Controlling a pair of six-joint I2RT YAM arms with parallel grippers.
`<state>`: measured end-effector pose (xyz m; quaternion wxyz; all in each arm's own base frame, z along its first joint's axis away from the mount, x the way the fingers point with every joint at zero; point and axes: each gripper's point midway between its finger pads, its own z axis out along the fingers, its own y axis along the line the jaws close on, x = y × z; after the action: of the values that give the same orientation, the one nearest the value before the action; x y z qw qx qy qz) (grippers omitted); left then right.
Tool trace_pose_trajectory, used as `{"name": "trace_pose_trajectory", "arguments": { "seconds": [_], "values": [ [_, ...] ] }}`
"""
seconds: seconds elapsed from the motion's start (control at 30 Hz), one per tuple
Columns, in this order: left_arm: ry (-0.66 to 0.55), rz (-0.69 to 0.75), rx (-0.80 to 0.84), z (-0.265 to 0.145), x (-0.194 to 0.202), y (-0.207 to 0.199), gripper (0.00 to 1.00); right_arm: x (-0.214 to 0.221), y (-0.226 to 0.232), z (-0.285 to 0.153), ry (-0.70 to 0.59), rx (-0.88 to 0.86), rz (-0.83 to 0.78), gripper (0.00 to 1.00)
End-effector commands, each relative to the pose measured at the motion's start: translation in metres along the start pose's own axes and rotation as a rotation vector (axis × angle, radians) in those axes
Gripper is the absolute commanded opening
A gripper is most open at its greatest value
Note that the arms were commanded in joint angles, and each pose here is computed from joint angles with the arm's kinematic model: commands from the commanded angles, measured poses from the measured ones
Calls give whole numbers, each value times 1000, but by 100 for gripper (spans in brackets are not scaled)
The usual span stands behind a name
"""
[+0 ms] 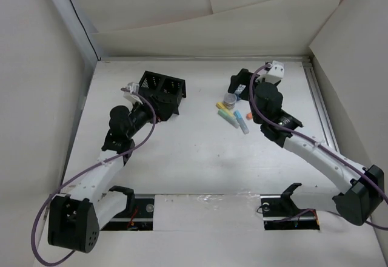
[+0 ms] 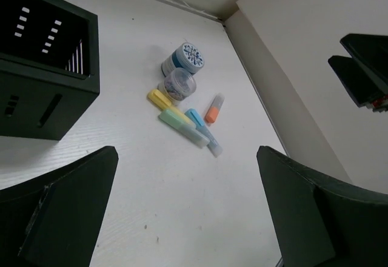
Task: Sort the stationery into containers
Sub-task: Pick up the stationery from the center of the board.
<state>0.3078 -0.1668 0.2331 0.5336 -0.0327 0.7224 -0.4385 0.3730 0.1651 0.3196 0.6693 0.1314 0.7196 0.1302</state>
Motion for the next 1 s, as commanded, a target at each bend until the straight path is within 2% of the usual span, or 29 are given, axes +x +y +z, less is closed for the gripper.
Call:
{"name": "trace_pose_trajectory", "arguments": {
  "seconds": [0.0, 0.07, 0.17, 0.23, 0.27, 0.3, 0.33, 0.43, 0.5, 0.53, 0.6, 0.63, 0.73, 0.77, 0.8, 0.83, 0.87, 0.9, 0.93, 0.97],
  "values": [
    [-96, 76, 87, 13, -51, -36, 100, 0, 5, -7, -11, 12, 37, 100],
    [-72, 40, 0, 26, -55, -21, 100, -2, 3, -10, -18, 25, 37, 100],
    [-91, 62, -17, 39, -62, -20, 100, -24, -2, -18, -58, 52, 58, 100],
    [-111, 109, -15, 50, -63, -38, 100, -38, -7, -23, -82, 62, 74, 100],
    [-118, 179, -11, 56, -63, -46, 100, -40, -6, -23, -82, 63, 73, 100],
    [-101, 203, -6, 70, -52, -57, 100, -45, -10, -24, -92, 68, 80, 100],
    [-103, 222, -3, 78, -60, -74, 100, -47, -9, -25, -93, 68, 81, 100],
    [-27, 261, -34, 114, -38, -74, 100, -61, -14, -31, -108, 62, 103, 100],
    [10, 245, 10, 133, -36, -83, 100, -74, -15, -40, -134, 49, 127, 39],
    [69, 213, 16, 148, -16, -73, 100, -81, -21, -42, -156, 73, 149, 22],
    [66, 217, 66, 162, -15, -79, 100, -78, -30, -45, -148, 97, 148, 0],
    [97, 213, 71, 171, -3, -72, 100, -76, -35, -45, -140, 112, 138, 0],
    [85, 227, 91, 186, -4, -81, 100, -72, -39, -46, -119, 133, 156, 0],
    [107, 224, 88, 194, 7, -78, 96, -67, -43, -45, -111, 147, 157, 0],
    [83, 247, 106, 201, -2, -84, 86, -62, -45, -44, -101, 152, 149, 0],
    [88, 259, 120, 207, 3, -90, 80, -62, -45, -44, -102, 152, 161, 3],
    [110, 270, 98, 217, 15, -81, 75, -58, -46, -44, -96, 155, 155, 3],
    [118, 272, 97, 222, 23, -89, 60, -58, -47, -42, -96, 155, 165, 3],
    [119, 289, 84, 229, 20, -95, 40, -56, -50, -39, -92, 169, 158, 5],
    [127, 325, 64, 234, 24, -96, 40, -46, -50, -36, -62, 170, 136, 5]
  ]
}}
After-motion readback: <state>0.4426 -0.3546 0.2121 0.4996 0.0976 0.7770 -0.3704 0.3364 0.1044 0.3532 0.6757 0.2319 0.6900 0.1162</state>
